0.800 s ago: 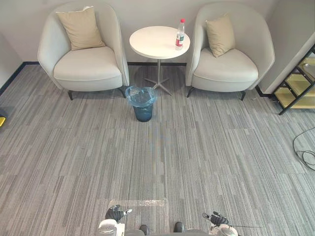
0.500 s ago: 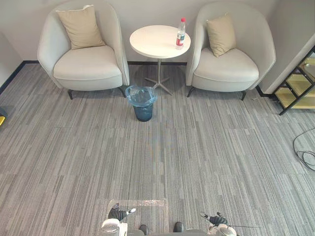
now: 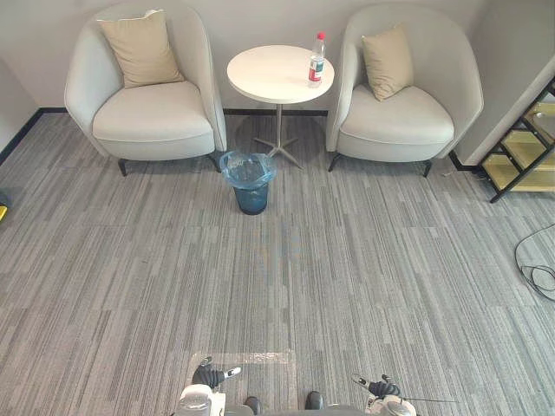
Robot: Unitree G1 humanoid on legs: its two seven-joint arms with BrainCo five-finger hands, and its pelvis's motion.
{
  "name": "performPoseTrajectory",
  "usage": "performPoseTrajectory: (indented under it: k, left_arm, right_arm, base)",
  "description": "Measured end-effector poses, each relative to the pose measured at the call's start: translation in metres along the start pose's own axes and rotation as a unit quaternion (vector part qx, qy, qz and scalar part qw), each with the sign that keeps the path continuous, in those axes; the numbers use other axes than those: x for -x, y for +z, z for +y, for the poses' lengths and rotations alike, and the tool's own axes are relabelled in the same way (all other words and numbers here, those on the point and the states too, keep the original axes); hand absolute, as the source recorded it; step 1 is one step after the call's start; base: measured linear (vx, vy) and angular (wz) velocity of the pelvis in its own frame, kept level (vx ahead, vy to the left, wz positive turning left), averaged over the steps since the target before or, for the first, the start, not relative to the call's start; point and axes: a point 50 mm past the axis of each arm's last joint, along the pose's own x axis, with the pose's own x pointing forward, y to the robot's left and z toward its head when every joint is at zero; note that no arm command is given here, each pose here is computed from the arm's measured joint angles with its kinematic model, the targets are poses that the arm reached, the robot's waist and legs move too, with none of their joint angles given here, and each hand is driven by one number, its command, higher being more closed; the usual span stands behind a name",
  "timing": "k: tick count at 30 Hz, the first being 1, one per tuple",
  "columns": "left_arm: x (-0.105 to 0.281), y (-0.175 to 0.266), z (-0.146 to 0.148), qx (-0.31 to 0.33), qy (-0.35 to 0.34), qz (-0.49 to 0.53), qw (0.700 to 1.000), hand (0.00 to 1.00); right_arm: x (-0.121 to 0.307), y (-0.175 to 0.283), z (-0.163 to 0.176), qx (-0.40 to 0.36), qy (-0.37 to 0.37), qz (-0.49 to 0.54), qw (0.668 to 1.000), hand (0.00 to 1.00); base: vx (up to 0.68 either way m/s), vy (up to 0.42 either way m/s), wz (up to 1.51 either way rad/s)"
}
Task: Gather rubbish on tea table into small bin, then transfer packed bag to large trash can.
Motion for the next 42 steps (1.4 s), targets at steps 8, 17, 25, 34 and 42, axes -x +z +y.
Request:
performPoseTrajectory:
  k: [8, 17, 25, 34, 42]
  left_arm:
    - [-0.002, 0.002, 0.002, -0.003, 0.002, 0.006, 1.0, 0.0]
    - [-0.003, 0.021, 0.0, 0.061, 0.013, -0.021, 0.998, 0.0]
    - [-0.004, 0.026, 0.004, 0.063, 0.017, -0.035, 0.997, 0.0]
    - [-0.003, 0.019, 0.001, 0.062, 0.011, -0.018, 0.998, 0.0]
    - [-0.002, 0.008, 0.0, 0.059, 0.011, 0.005, 0.998, 0.0]
  right_arm:
    - [0.0, 0.0, 0.001, -0.021, 0.001, 0.001, 1.0, 0.0]
    - [-0.003, 0.009, -0.015, -0.032, -0.022, -0.012, 0.999, 0.0]
    - [-0.001, 0.003, -0.01, -0.029, -0.02, -0.001, 0.999, 0.0]
    - [-0.003, 0.021, -0.009, -0.01, -0.009, -0.034, 0.999, 0.0]
    - [-0.005, 0.035, -0.018, 0.016, -0.014, -0.057, 0.998, 0.0]
  base:
    - [0.0, -0.03, -0.13]
    - [0.07, -0.031, -0.49]
    - [0.35, 0.159, -0.6]
    - [0.48, 0.074, -0.06]
    - [0.48, -0.24, 0.38]
